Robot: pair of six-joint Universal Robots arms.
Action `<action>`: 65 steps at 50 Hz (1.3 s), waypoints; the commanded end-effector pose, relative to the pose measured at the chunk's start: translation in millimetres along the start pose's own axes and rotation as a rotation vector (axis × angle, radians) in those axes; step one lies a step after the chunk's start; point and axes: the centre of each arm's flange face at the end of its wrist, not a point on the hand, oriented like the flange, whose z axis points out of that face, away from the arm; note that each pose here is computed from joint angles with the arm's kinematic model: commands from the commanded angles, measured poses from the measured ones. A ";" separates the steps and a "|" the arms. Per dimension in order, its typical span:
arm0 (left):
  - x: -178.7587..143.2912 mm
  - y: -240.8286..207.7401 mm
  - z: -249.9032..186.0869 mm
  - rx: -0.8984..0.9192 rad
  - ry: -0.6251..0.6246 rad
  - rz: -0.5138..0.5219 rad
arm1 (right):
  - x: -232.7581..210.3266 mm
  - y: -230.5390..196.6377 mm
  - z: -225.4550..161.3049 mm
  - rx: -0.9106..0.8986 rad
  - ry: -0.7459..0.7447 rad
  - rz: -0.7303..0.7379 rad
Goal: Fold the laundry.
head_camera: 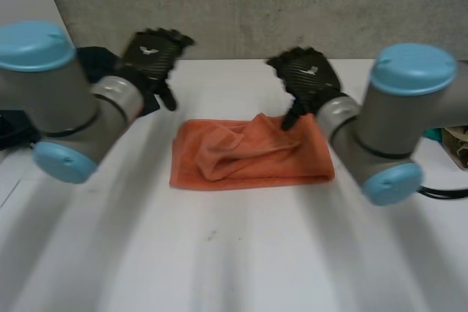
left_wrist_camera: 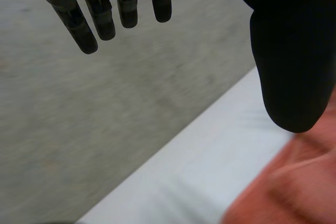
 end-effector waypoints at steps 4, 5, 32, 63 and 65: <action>89.9 12.3 8.6 -0.088 0.238 -0.012 | 33.2 50.0 -24.7 -0.263 0.018 0.047; 97.7 14.1 8.8 -0.105 0.257 -0.017 | 35.0 55.5 -26.4 -0.276 0.021 0.045; 7.9 92.1 62.3 -0.333 -0.252 0.179 | 10.8 88.8 -31.6 -0.256 -0.021 -0.116; 78.3 56.6 56.1 -0.157 0.132 0.120 | 1.6 106.9 -20.7 -0.204 0.031 -0.151; 70.0 66.5 61.5 -0.186 0.082 0.149 | 3.1 107.1 -21.3 -0.207 0.038 -0.151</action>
